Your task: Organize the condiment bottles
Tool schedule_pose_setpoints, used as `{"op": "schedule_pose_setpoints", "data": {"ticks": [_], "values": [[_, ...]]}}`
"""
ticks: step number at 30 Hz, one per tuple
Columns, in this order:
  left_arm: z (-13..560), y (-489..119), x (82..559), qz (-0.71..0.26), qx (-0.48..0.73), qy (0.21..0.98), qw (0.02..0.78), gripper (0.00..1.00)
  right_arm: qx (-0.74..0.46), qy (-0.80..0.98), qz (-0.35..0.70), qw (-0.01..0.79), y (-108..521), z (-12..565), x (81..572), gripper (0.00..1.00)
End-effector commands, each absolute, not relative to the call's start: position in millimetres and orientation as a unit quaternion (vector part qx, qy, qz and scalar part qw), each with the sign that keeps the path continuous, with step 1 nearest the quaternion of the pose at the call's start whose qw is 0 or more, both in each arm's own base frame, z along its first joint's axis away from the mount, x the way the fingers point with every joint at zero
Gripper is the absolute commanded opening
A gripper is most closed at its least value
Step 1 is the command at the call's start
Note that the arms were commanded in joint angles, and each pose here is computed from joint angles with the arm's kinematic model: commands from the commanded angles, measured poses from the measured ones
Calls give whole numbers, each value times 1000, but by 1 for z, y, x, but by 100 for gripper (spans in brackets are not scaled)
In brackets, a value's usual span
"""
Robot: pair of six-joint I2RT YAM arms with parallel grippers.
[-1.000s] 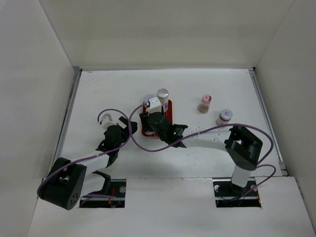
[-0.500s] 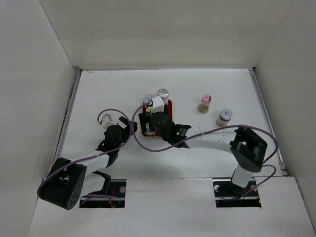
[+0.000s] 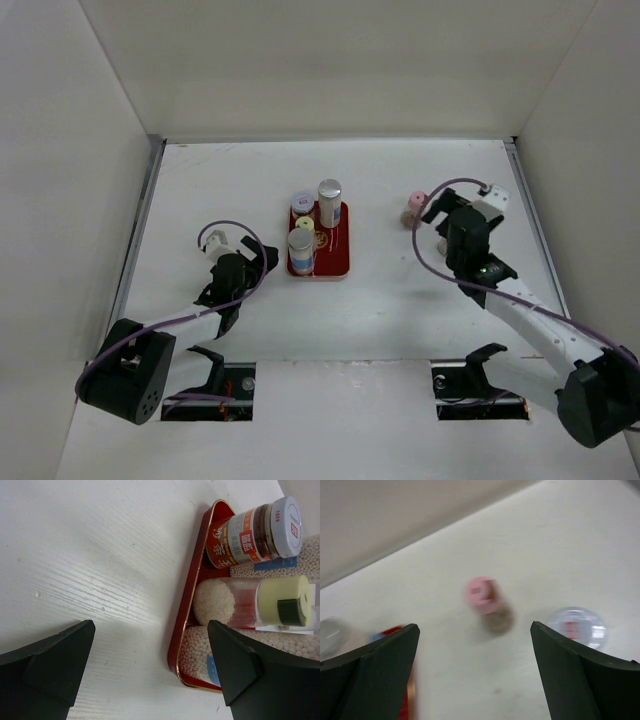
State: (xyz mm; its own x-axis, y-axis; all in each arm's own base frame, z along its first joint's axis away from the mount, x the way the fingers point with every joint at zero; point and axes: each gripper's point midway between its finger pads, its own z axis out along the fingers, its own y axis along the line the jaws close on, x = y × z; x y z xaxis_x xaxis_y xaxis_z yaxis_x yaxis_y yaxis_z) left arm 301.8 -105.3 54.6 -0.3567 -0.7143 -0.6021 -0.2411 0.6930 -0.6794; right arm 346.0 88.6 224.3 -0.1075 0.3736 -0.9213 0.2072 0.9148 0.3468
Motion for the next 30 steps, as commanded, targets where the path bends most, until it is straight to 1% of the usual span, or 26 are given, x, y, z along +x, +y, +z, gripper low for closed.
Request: {"op": "schedule_pose_setpoints", "data": {"ticks": [1, 4, 8, 13, 21, 22, 23, 25, 27, 29, 30], "values": [[64, -108, 306, -263, -304, 775, 488, 100, 288, 748, -24, 597, 16, 184, 336, 100], [64, -108, 306, -262, -304, 774, 489, 100, 302, 756, -63, 577, -15, 168, 338, 100], [63, -108, 306, -261, -304, 776, 487, 100, 299, 778, -81, 547, -23, 144, 345, 100], [62, -109, 306, -260, -303, 777, 487, 100, 267, 799, -33, 537, -3, 129, 363, 100], [62, -111, 306, -262, -300, 779, 484, 100, 258, 817, -46, 513, 1, 105, 382, 99], [63, -112, 306, -262, -300, 778, 486, 100, 259, 818, -46, 512, 1, 102, 383, 96], [62, -112, 306, -261, -300, 779, 485, 100, 260, 818, -45, 512, 1, 100, 383, 91], [60, -111, 306, -260, -301, 781, 482, 100, 264, 815, -44, 514, 1, 99, 384, 71], [60, -111, 306, -261, -301, 780, 482, 100, 264, 808, -49, 524, 4, 103, 382, 58], [60, -113, 307, -261, -300, 781, 482, 100, 240, 809, -42, 534, 26, 111, 378, 51], [58, -113, 307, -260, -299, 783, 479, 100, 221, 812, -29, 539, 43, 116, 376, 49]]}}
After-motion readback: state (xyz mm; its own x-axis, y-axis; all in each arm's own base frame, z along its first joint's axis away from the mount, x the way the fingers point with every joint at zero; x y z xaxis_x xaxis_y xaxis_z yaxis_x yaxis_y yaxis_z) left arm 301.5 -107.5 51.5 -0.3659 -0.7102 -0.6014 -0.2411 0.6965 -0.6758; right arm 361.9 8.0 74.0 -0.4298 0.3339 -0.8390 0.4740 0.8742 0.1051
